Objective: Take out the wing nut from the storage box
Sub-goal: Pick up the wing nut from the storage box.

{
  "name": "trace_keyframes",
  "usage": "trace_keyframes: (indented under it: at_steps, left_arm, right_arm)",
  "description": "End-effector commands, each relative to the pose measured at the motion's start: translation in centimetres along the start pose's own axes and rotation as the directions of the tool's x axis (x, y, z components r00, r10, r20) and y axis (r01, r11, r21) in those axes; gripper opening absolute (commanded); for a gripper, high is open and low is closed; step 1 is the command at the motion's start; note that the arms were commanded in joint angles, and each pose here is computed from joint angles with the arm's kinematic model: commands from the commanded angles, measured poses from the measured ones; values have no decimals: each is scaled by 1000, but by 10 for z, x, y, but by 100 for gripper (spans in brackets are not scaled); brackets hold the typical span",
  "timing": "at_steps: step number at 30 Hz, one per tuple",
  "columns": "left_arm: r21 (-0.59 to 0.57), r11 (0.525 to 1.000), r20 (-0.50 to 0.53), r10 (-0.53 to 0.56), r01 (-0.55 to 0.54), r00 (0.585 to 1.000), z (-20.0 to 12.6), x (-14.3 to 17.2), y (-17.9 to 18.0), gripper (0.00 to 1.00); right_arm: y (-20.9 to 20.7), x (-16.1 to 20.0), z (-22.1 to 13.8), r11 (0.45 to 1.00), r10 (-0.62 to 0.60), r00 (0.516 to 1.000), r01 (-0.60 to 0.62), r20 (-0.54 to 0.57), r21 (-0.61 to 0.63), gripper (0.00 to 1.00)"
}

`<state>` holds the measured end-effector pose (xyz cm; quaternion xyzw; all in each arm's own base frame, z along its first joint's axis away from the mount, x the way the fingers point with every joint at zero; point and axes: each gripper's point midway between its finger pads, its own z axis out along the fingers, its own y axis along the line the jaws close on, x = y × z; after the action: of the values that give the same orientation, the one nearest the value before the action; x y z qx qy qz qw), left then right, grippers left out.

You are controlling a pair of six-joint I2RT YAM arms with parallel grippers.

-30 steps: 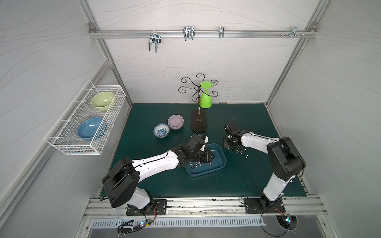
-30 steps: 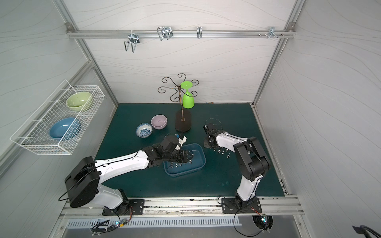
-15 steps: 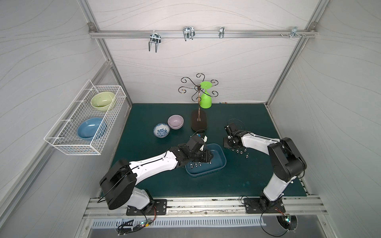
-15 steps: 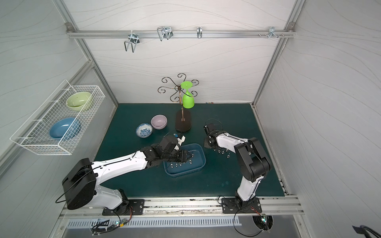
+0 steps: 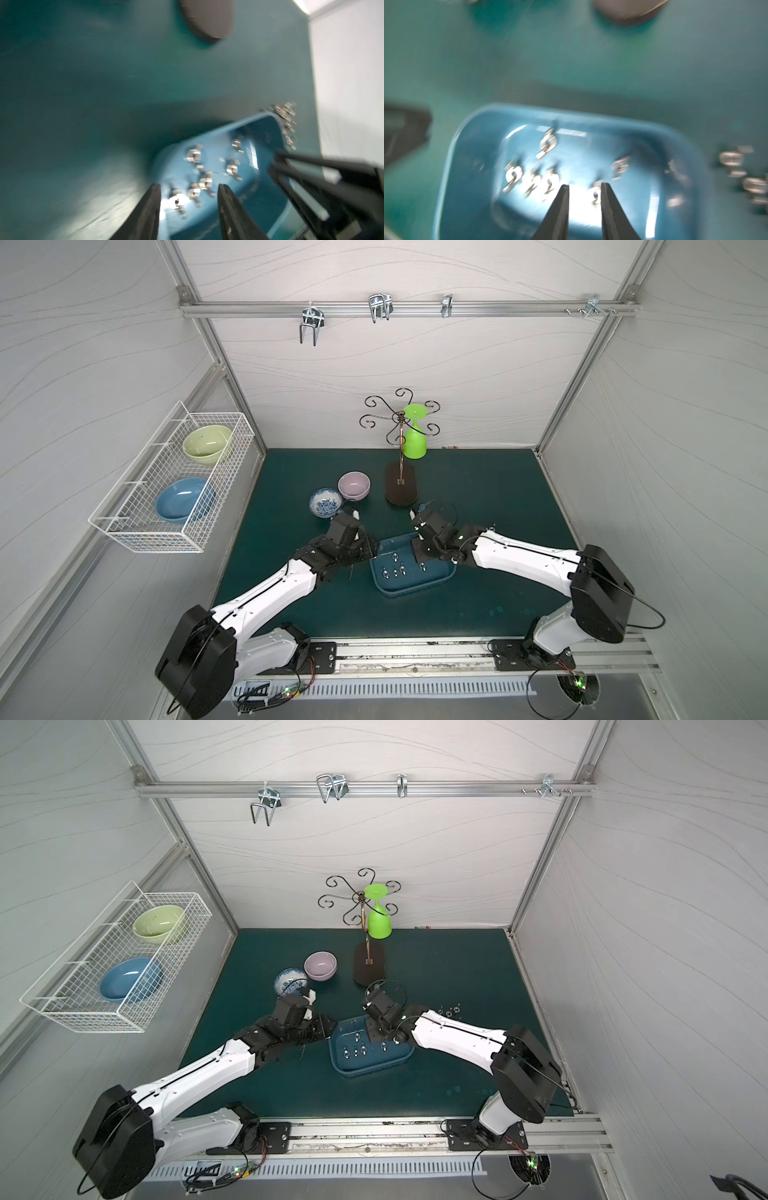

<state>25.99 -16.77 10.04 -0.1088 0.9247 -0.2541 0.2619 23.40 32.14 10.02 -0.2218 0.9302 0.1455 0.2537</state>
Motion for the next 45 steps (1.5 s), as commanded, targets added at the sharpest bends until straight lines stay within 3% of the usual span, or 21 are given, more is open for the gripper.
trace_keyframes:
  at_steps: [1, 13, 24, 36, 45]
  left_arm:
    - [-4, 999, 32, -54, 54, 998, -11, -1, 9, 49]
    - [-10, 998, 37, -69, 70, 997, -15, 8, 21, 51]
    - [7, 998, 9, -65, 65, 998, -7, 10, 17, 51]
    - [2, 999, 8, -53, 53, 999, -3, 10, 17, 50]
    - [1, 998, 2, -57, 57, 998, -4, 12, 19, 50]
  right_arm:
    - [24, 2, 14, 998, 24, 999, -26, -25, -62, 33]
    - [42, -5, 59, 996, 20, 996, -27, -81, -86, 37]
    - [33, -4, 83, 1000, 21, 992, -21, -123, 5, 35]
    - [28, -5, 73, 1000, -12, 995, 15, -104, 28, 33]
    - [36, -3, 69, 996, -69, 994, 64, -90, -61, 36]
